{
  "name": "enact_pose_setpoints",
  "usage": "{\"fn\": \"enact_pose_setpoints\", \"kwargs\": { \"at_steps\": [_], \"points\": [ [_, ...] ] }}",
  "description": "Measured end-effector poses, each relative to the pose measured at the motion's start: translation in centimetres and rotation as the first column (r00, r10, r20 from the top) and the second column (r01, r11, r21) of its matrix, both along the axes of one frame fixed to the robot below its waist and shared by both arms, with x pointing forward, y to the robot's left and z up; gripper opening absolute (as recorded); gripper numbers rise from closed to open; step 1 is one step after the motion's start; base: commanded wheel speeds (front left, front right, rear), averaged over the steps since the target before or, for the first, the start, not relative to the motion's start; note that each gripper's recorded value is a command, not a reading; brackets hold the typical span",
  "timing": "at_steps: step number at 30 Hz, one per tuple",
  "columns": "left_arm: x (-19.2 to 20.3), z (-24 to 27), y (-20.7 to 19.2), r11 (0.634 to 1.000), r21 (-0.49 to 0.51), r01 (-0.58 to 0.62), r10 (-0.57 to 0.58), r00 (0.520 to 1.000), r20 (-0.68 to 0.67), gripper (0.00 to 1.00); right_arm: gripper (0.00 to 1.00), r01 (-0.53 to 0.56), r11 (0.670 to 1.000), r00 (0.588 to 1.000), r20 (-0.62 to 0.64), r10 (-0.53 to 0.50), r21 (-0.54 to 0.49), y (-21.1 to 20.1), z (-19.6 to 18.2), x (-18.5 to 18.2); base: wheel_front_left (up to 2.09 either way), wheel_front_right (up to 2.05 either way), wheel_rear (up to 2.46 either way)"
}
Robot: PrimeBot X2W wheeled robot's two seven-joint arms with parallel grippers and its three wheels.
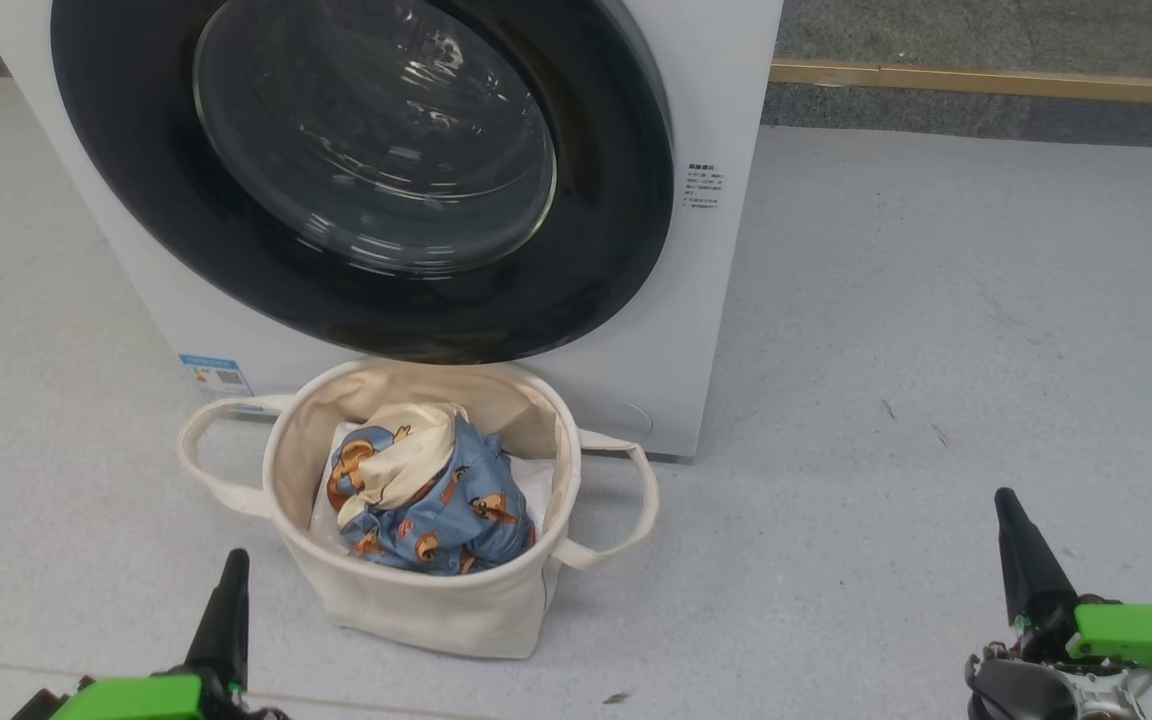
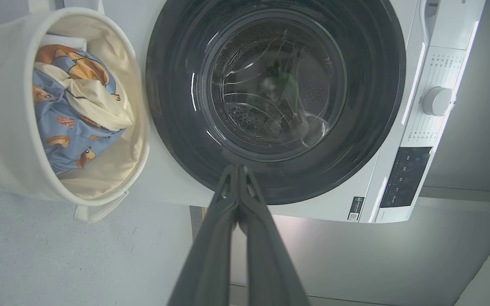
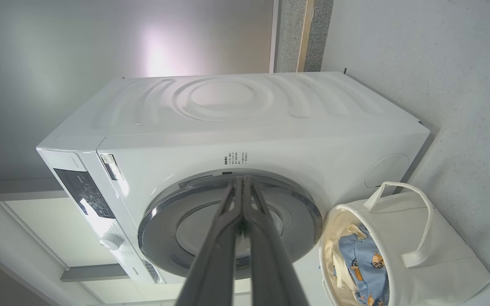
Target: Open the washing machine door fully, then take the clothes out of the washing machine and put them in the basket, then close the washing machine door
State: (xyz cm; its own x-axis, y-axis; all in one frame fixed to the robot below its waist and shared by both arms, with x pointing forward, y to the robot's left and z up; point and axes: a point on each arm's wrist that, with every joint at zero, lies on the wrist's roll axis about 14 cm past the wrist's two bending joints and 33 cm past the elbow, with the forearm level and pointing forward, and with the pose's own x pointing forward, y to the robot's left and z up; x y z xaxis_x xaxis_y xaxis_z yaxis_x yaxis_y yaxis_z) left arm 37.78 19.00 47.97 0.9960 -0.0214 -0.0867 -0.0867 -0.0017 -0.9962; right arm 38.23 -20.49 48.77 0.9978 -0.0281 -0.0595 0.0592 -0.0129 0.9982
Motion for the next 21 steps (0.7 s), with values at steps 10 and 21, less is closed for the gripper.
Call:
{"fn": "enact_pose_setpoints", "kwargs": {
  "at_steps": [10, 21],
  "points": [
    [0.00, 0.00, 0.00, 1.000, 0.000, 0.000, 0.000, 1.000, 0.000, 0.00, 0.00, 0.000, 1.000, 1.000, 0.000, 0.000, 0.000, 0.00, 0.00, 0.00, 0.00, 0.00, 0.00],
    [0.00, 0.01, 0.00, 1.000, 0.000, 0.000, 0.000, 1.000, 0.000, 0.00, 0.00, 0.000, 1.000, 1.000, 0.000, 0.000, 0.000, 0.00, 0.00, 0.00, 0.00, 0.00, 0.00]
  ]
}}
